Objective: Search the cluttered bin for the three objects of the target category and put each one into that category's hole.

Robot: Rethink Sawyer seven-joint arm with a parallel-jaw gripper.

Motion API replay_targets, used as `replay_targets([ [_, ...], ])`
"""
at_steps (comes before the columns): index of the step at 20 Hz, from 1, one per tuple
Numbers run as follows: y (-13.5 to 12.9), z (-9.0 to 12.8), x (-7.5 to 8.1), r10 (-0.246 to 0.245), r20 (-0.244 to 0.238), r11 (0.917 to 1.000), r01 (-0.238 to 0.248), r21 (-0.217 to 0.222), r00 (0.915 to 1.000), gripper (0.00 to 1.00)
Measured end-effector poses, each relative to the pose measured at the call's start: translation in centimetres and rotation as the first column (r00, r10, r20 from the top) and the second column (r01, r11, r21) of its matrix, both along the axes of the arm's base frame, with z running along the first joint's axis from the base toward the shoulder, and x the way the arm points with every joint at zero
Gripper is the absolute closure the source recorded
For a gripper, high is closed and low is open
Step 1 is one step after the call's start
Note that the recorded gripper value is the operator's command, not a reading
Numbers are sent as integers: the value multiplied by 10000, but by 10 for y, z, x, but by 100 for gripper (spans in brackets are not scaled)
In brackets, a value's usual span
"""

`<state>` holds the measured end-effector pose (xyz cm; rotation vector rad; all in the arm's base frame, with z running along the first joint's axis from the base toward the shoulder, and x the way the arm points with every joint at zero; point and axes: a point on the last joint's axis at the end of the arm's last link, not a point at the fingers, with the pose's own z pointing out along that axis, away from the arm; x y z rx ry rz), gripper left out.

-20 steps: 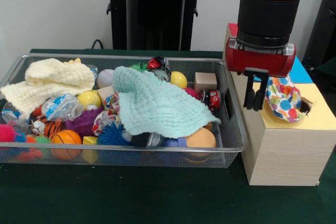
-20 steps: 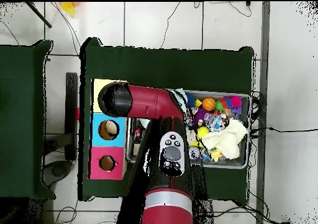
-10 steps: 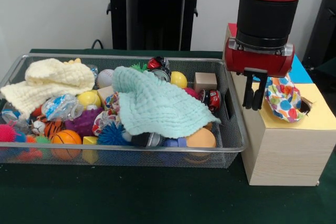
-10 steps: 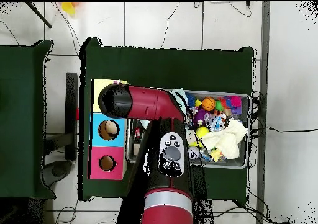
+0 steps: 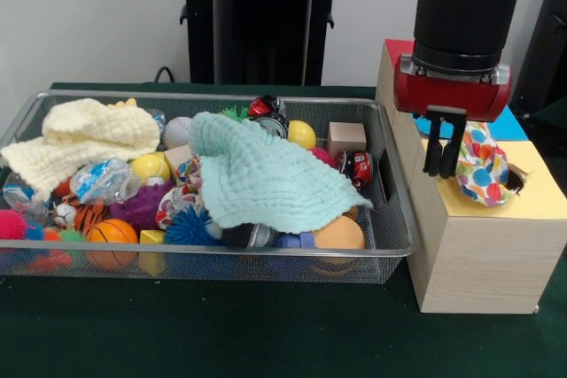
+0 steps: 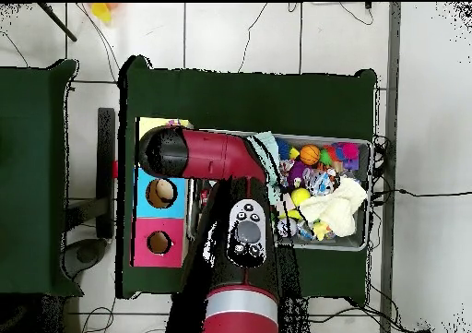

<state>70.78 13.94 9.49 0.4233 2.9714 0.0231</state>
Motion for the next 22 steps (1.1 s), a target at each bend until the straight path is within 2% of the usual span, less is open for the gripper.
replay_targets([
  [8, 19, -3, -9, 260, -104, 9997, -260, 4, 9996, 100],
  [22, 17, -12, -10, 242, 101, 9997, -241, -44, 9997, 100],
])
